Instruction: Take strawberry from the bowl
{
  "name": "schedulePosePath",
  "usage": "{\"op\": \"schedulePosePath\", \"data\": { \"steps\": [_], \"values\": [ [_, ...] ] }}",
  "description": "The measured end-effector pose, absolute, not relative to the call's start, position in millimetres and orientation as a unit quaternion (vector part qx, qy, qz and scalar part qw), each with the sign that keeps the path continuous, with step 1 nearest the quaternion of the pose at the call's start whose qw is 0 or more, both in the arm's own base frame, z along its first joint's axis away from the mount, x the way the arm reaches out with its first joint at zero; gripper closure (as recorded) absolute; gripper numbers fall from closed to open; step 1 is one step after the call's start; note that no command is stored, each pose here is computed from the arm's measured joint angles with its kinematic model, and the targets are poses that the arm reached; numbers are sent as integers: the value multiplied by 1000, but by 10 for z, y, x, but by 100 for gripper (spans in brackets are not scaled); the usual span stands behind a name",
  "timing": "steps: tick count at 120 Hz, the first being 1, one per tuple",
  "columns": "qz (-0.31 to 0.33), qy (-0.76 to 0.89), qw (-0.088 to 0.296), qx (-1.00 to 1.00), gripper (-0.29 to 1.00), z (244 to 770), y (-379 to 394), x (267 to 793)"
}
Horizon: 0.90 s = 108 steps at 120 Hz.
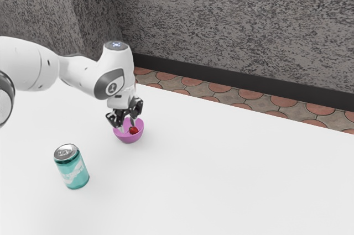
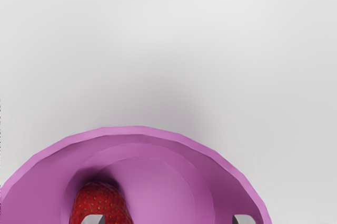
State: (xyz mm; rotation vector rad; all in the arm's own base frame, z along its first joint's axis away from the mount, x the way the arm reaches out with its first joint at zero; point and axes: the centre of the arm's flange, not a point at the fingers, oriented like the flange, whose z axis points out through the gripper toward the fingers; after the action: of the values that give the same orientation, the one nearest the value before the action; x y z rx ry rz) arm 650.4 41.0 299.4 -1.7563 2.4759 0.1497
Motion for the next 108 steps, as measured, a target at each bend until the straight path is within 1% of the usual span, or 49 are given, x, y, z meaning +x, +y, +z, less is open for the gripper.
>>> {"op": "schedulePosePath", "data": {
  "steps": [24, 76, 86, 108],
  "values": [
    [37, 828, 62, -556, 42, 2948, 445, 6632],
    [38, 845, 53, -530, 43, 2688, 534, 6704],
    [37, 847, 54, -527, 42, 2659, 541, 6708],
    [33, 851, 59, -521, 44, 2637, 543, 6724]
  ]
}}
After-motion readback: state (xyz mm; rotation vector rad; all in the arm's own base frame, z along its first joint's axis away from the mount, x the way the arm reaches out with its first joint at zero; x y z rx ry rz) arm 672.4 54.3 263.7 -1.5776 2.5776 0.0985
